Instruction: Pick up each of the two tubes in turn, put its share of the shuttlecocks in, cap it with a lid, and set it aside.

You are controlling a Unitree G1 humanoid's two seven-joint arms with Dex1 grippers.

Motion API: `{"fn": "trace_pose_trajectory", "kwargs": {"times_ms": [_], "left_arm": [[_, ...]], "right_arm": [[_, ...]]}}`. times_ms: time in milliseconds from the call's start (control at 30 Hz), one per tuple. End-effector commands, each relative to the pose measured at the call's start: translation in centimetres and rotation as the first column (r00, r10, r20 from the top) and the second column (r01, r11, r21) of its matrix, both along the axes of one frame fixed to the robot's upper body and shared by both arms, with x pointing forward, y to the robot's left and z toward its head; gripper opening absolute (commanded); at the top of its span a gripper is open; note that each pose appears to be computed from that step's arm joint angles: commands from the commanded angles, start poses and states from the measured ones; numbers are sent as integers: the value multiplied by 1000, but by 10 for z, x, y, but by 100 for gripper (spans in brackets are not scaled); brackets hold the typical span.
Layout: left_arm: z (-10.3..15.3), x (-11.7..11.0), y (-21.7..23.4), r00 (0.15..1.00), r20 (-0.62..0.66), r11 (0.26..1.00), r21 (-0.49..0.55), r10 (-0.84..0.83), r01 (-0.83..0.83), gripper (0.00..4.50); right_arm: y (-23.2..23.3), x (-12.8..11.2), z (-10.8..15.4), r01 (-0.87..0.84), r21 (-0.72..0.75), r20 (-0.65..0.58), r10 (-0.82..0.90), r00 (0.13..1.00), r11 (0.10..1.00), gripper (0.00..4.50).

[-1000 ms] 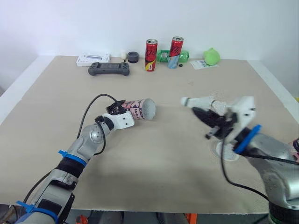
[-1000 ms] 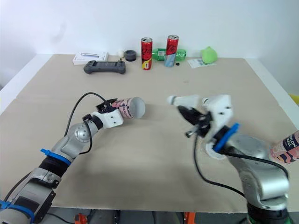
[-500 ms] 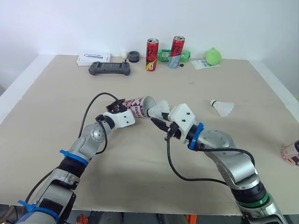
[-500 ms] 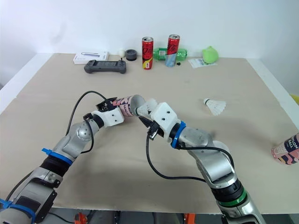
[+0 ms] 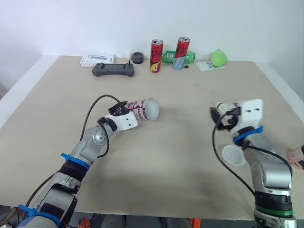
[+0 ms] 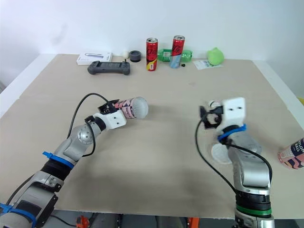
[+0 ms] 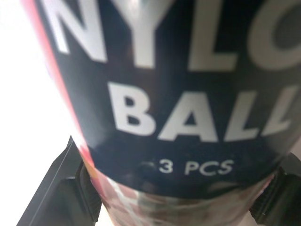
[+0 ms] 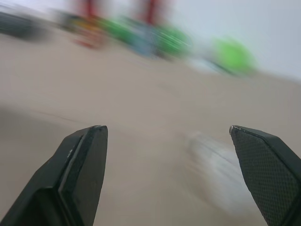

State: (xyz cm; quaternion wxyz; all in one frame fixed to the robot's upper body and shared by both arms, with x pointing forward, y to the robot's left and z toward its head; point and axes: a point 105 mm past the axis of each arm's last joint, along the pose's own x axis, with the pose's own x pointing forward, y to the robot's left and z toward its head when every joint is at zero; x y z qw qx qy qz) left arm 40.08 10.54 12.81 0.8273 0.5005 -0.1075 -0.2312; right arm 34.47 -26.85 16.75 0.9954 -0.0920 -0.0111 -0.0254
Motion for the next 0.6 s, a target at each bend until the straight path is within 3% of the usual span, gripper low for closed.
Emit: {"fn": "trace_pose_trajectory", "kwargs": {"times_ms": [33,367,467,600], "left_arm": [[12,-1,-4,999,34,1000,-19,-22,23,325],[13,-2,-2,999,38,1000,-23,-18,19,325],[14,-3,-1,999,41,1000,-28,-13,14,325],[14,-5,0,999,42,999,-32,-10,11,325]], "right_arm": [[-18,7,10,98,18,48,-98,994,995,445],[-5,57,-20,76,130,-30,-73,997,989,445],[-4,63,-22,82,131,-22,-80,997,988,376],[-5,66,-23,80,119,-14,-79,997,990,178]]}}
